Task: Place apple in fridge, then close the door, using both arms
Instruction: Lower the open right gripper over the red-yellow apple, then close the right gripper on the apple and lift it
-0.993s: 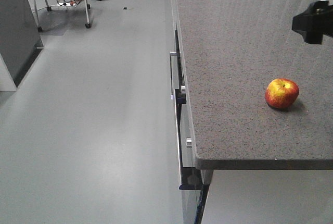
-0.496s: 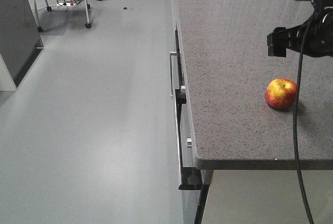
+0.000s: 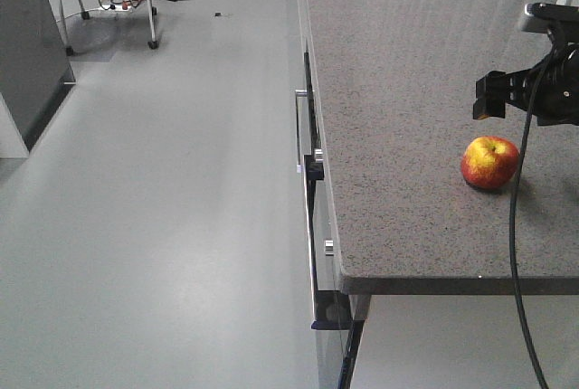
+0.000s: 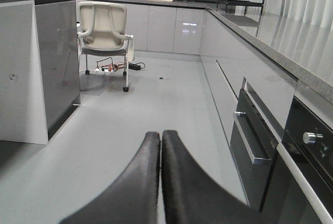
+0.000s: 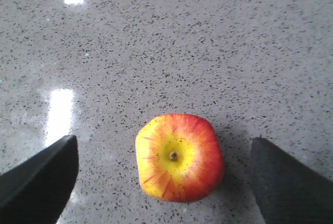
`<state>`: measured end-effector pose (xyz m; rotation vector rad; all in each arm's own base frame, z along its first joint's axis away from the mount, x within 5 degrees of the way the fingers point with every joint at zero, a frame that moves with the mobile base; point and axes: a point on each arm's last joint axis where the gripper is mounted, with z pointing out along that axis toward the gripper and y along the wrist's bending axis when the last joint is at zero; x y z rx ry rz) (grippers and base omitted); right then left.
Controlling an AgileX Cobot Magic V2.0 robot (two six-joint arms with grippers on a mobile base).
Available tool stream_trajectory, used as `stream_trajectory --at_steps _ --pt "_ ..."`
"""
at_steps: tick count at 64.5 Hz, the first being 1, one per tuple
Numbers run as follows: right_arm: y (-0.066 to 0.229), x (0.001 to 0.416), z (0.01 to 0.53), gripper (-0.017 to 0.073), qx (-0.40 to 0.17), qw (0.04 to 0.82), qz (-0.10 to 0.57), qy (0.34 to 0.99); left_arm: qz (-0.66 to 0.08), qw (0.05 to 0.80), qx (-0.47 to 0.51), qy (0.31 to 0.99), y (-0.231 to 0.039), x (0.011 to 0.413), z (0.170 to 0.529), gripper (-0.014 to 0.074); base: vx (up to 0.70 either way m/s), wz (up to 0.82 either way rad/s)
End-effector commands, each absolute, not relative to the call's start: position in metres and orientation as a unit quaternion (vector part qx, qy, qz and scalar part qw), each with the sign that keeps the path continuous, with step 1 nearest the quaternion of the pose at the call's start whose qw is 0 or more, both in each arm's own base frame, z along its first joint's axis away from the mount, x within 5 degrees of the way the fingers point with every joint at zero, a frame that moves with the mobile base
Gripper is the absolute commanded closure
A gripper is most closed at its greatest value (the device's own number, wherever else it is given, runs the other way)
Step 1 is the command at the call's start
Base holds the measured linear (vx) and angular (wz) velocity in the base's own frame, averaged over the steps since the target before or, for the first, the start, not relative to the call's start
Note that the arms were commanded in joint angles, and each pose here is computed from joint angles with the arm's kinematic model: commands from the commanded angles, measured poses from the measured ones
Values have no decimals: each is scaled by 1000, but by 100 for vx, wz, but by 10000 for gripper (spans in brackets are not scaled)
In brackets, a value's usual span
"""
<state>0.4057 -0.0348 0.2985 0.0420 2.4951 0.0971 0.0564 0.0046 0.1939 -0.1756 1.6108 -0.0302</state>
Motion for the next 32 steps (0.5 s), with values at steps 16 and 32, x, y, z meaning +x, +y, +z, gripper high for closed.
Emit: stream_trajectory --at_steps 16,32 --pt "-38 415 308 -55 2 356 28 934 -17 708 -81 701 5 57 191 600 0 0" --pt "-38 422 291 -48 -2 337 28 941 -17 708 -81 701 5 57 191 600 0 0"
